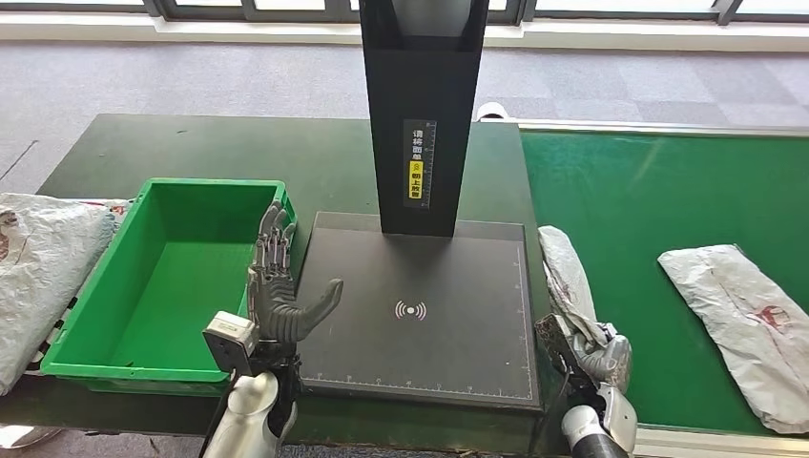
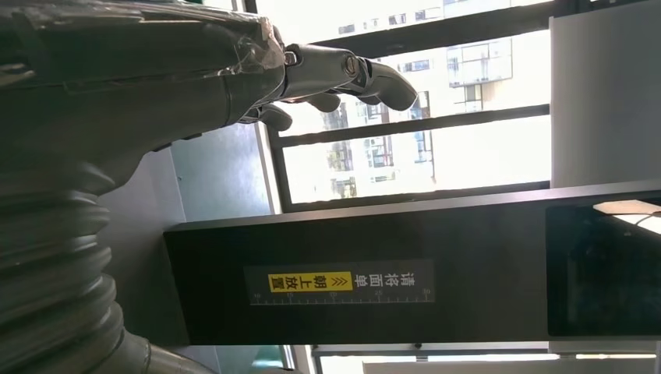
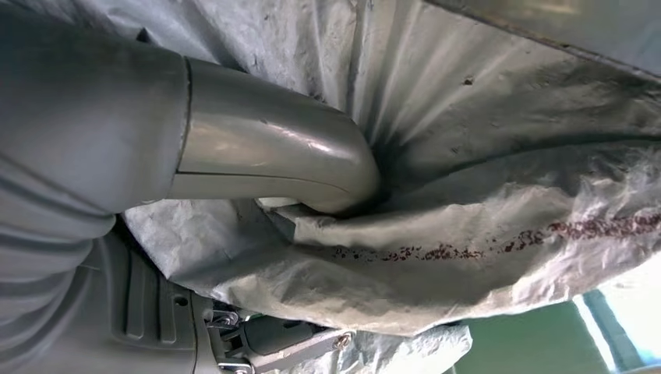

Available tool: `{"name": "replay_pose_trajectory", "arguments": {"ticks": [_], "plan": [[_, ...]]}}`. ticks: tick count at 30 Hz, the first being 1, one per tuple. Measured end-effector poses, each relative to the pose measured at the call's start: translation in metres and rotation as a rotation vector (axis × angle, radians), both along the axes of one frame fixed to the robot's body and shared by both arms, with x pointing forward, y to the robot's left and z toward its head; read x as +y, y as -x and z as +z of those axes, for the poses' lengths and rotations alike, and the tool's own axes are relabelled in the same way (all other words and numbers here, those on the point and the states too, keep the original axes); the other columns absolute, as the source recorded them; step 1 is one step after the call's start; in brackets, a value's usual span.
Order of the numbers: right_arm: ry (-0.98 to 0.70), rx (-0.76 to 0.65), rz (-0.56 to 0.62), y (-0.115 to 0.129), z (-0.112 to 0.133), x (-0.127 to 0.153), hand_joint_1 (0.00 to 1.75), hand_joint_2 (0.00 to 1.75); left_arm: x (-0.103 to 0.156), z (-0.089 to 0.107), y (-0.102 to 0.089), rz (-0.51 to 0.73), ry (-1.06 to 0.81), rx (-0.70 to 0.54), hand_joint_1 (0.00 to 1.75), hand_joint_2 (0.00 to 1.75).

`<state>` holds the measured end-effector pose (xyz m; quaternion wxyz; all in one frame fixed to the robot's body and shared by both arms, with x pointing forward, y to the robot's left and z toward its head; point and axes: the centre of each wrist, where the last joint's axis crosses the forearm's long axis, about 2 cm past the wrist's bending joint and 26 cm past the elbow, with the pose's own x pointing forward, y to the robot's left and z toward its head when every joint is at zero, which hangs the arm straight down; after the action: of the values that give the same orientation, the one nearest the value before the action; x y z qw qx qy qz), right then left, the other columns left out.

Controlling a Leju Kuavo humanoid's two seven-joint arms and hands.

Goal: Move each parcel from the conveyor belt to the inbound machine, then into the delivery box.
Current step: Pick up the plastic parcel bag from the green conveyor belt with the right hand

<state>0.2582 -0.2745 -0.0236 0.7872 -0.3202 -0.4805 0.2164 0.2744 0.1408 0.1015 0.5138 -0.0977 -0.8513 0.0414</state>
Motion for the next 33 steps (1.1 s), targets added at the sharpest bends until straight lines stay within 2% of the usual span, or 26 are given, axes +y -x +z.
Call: {"name": "replay_pose_trajectory", "arguments": {"ticks": [4,9,15,20,26,33], "plan": [[0.012,-0.097,-0.017,0.003,0.0,-0.002,1.75,1.75,0.001,-0.004,0.005,0.008,0.003,0.015,0.0,1.75],[0.047,-0.368,-0.06,0.014,0.003,-0.006,1.75,1.75,0.002,-0.007,0.009,0.014,0.004,0.024,0.0,1.75],[0.097,-0.637,-0.044,0.02,0.026,-0.004,1.75,1.75,0.002,-0.007,0.009,0.014,0.009,0.028,0.0,1.75],[0.114,-0.781,-0.054,0.024,0.047,0.002,1.75,1.75,0.002,-0.008,0.009,0.012,0.01,0.029,0.0,1.75],[0.141,-0.965,-0.093,0.029,0.087,0.004,1.75,1.75,0.0,-0.01,0.009,-0.009,0.011,0.035,0.0,1.75],[0.273,-1.22,-0.003,0.033,0.157,0.015,1.75,1.75,-0.004,-0.014,0.009,-0.038,0.019,0.052,0.0,1.75]]}}
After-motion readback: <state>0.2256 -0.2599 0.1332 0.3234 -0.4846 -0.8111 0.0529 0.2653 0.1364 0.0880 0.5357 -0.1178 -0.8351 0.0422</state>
